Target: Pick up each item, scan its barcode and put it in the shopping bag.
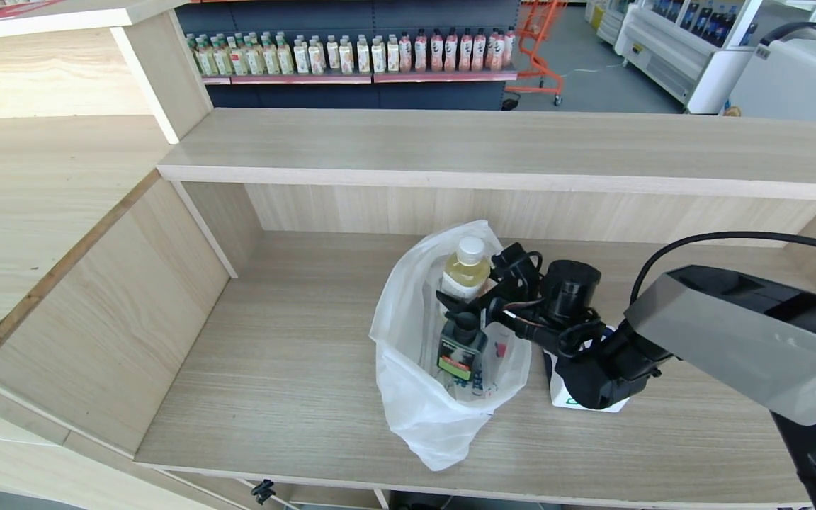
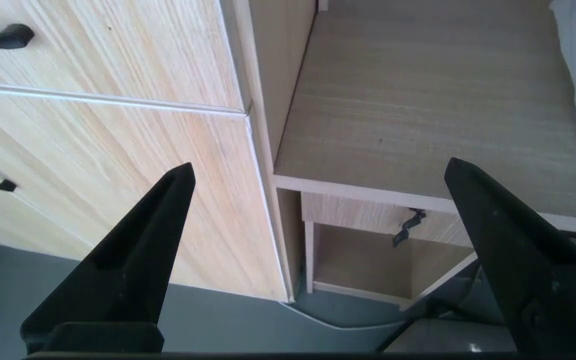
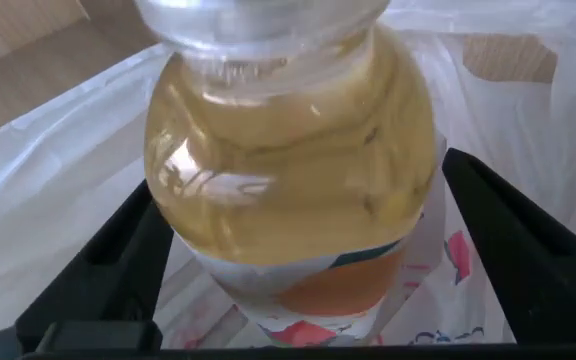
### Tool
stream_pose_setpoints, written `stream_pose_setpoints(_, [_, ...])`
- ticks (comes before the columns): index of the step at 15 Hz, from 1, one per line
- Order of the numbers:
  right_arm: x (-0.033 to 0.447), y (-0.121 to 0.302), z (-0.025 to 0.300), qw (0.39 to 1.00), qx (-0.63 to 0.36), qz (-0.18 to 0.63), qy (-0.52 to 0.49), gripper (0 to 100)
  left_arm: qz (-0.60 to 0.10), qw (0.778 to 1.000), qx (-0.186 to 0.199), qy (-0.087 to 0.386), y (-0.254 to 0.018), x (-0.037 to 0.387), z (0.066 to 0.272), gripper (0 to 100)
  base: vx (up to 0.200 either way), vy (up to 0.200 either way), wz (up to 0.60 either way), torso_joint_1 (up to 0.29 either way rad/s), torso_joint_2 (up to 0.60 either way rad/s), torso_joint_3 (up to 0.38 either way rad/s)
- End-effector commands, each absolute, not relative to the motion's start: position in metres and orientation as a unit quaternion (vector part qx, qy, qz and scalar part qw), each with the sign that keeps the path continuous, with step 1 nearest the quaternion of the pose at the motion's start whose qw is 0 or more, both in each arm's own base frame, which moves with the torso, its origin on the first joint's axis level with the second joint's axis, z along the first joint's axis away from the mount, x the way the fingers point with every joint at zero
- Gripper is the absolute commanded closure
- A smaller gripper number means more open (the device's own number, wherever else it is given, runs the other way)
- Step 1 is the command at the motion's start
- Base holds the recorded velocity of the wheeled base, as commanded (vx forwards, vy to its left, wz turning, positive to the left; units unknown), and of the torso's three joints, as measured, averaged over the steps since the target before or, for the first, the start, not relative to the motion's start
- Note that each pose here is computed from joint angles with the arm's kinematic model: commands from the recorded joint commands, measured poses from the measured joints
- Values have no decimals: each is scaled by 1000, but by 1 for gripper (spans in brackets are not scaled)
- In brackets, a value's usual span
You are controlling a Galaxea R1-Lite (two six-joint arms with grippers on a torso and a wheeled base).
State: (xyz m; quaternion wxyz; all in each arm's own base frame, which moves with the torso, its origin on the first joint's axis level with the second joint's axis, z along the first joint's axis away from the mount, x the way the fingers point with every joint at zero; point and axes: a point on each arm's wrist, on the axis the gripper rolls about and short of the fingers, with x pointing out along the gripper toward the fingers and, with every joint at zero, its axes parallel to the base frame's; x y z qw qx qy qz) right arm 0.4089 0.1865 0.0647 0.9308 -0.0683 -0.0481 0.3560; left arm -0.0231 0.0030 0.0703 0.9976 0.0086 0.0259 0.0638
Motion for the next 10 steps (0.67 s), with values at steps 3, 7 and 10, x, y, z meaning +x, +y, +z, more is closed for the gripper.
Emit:
stream_pose_setpoints(3, [378, 168, 127, 926, -19, 369, -73, 0, 64, 998, 9, 26, 3, -23, 70, 0, 0, 0, 0, 0, 0, 0])
stream_pose_setpoints(7, [266, 117, 184, 927, 21, 375, -22, 0, 64, 998, 9, 26, 3, -23, 70, 0, 0, 0, 0, 0, 0, 0])
stream_pose_setpoints(10, [169, 53, 207, 955, 17, 295, -17, 0, 64, 998, 9, 26, 3, -23, 70, 0, 0, 0, 0, 0, 0, 0])
